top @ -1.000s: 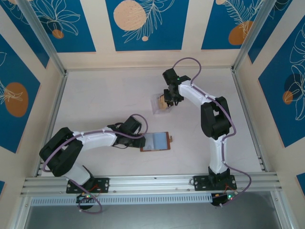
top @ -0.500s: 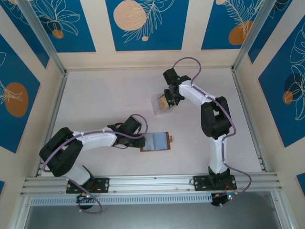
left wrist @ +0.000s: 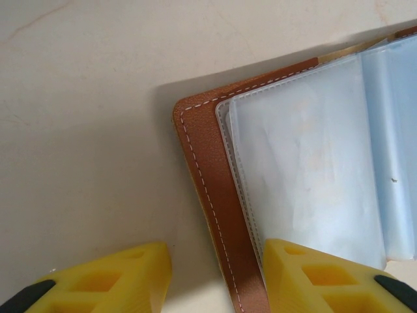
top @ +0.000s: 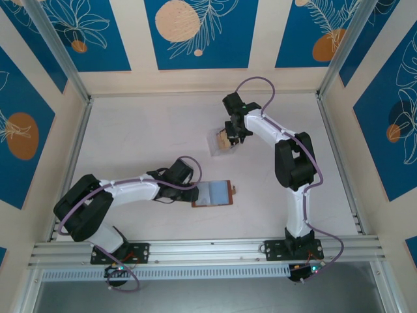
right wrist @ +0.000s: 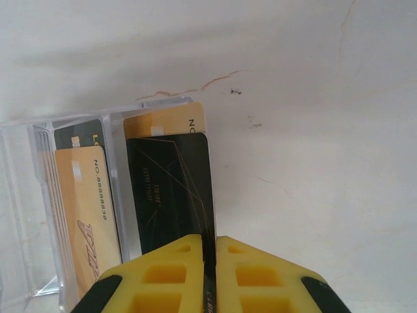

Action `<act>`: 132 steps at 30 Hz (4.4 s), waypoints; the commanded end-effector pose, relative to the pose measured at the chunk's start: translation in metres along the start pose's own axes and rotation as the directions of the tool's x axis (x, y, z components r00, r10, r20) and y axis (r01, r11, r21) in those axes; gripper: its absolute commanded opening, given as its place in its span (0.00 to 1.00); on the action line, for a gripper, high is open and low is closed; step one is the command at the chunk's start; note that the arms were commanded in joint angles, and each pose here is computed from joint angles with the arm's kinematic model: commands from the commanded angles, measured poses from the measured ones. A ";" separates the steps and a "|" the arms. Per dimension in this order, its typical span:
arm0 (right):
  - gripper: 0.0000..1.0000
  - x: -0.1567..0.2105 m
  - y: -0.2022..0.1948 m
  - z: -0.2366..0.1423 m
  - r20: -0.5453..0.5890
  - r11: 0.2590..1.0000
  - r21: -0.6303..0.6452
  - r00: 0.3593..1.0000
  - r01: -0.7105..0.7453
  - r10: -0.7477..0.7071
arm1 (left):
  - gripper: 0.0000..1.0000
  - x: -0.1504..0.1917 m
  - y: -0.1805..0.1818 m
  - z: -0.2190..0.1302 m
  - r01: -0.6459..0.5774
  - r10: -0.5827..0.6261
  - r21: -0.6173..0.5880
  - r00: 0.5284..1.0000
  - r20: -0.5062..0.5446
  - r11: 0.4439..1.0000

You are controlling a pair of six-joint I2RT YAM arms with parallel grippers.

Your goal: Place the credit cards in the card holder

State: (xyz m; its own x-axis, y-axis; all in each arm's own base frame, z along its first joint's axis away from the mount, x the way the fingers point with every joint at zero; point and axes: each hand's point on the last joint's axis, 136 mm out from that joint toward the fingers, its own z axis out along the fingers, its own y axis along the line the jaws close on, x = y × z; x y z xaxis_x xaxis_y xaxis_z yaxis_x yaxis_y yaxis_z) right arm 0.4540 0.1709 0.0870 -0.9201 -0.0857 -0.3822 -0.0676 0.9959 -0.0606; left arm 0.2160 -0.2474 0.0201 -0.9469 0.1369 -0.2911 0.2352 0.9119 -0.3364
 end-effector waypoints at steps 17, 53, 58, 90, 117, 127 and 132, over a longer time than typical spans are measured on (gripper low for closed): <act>0.10 -0.010 -0.005 -0.024 0.032 0.999 0.031 0.999 0.033 -0.034 | 0.44 0.022 0.014 0.008 0.001 -0.003 -0.045 0.998 -0.057 0.999; 0.17 0.023 0.006 -0.028 -0.037 0.999 -0.016 0.999 0.033 -0.034 | 0.44 0.020 0.011 0.009 -0.008 0.006 -0.039 0.998 -0.057 0.999; 0.14 0.024 0.007 -0.030 -0.043 0.999 -0.003 0.999 0.033 -0.033 | 0.44 0.020 0.012 0.009 -0.005 0.003 -0.039 0.998 -0.055 0.999; 0.06 0.034 0.004 -0.048 -0.057 1.000 0.019 0.998 0.014 -0.013 | 0.43 0.021 0.013 0.007 -0.004 0.002 -0.043 0.999 -0.052 0.999; 0.00 0.028 0.008 -0.054 -0.098 0.979 -0.195 0.994 -0.062 0.044 | 0.43 0.021 0.015 0.005 -0.002 0.000 -0.050 0.999 -0.047 0.999; 0.00 0.039 0.007 -0.038 -0.145 0.987 -0.156 0.989 -0.037 0.014 | 0.43 0.020 0.014 0.006 -0.004 0.001 -0.049 0.999 -0.047 0.999; 0.00 0.040 0.005 -0.031 -0.150 0.990 -0.137 0.989 -0.024 0.003 | 0.43 0.019 0.014 0.006 -0.002 0.000 -0.049 0.999 -0.044 0.999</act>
State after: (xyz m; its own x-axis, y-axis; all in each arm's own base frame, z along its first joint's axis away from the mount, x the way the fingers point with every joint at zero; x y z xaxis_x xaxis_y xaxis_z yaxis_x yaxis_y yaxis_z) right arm 0.4093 0.1732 0.1086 -0.9622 -0.0470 -0.2683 -0.0753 0.9925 0.0959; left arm 0.2155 -0.2464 0.0207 -0.9442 0.1338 -0.3008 0.2364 0.9115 -0.3365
